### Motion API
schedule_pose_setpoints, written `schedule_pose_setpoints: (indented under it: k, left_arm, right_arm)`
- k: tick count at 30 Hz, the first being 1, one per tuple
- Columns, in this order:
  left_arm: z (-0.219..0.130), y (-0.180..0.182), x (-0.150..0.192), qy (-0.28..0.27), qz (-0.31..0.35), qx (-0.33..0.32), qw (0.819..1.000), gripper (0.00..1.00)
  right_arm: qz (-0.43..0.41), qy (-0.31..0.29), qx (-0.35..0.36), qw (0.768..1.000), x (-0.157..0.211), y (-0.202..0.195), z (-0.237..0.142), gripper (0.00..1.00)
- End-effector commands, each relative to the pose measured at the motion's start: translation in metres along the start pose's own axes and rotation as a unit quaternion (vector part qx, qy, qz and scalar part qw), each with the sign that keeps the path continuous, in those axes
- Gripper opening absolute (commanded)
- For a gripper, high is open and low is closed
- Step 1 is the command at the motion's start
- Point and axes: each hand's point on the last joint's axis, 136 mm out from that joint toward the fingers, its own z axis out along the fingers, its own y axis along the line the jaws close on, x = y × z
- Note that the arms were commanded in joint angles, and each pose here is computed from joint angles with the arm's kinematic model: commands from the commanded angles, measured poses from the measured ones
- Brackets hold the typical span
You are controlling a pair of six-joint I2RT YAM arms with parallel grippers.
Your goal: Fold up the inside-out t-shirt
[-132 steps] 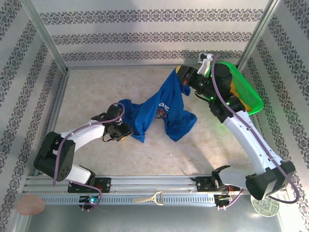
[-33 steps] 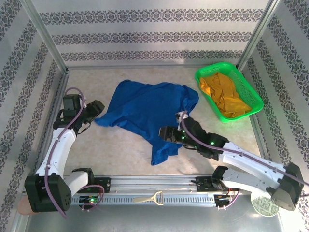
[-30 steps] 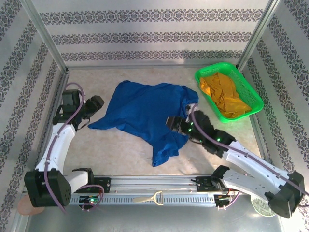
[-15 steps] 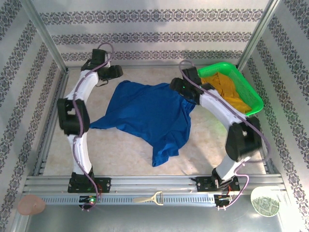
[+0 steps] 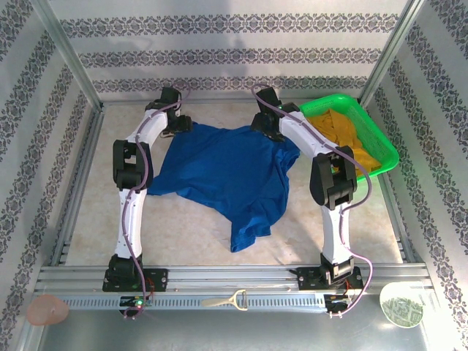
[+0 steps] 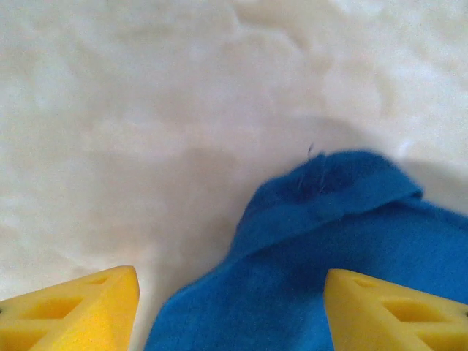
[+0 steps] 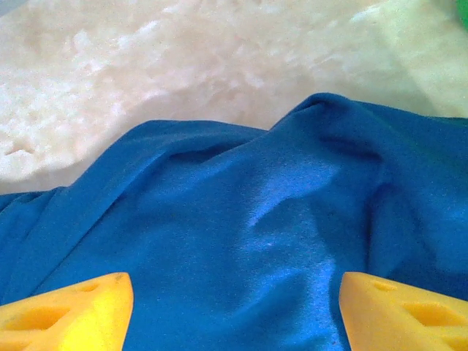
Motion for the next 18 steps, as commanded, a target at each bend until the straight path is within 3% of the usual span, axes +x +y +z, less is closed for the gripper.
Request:
schedule_pose_setpoints:
  k: [1, 14, 16, 17, 18]
  left_arm:
    - [-0.006, -0.004, -0.017, -0.023, 0.01, -0.017, 1.0, 0.68]
    - [0.027, -0.011, -0.008, -0.006, 0.017, -0.012, 1.0, 0.66]
    - [0.03, -0.014, -0.009, -0.006, 0.014, -0.009, 1.0, 0.58]
    - [0.032, -0.015, -0.01, -0.008, 0.015, -0.009, 1.0, 0.5]
    - [0.032, -0.017, -0.012, -0.01, 0.014, -0.007, 1.0, 0.4]
  right_arm:
    - [-0.008, 0.01, 0.051, 0.999, 0.0, -0.023, 0.009, 0.76]
    - [0.005, 0.055, 0.039, 0.998, 0.014, -0.021, 0.049, 0.74]
    - [0.003, 0.063, 0.031, 0.998, 0.016, -0.018, 0.053, 0.68]
    - [0.002, 0.067, 0.026, 0.997, 0.016, -0.016, 0.054, 0.58]
    - [0.0, 0.07, 0.019, 0.997, 0.017, -0.014, 0.054, 0.42]
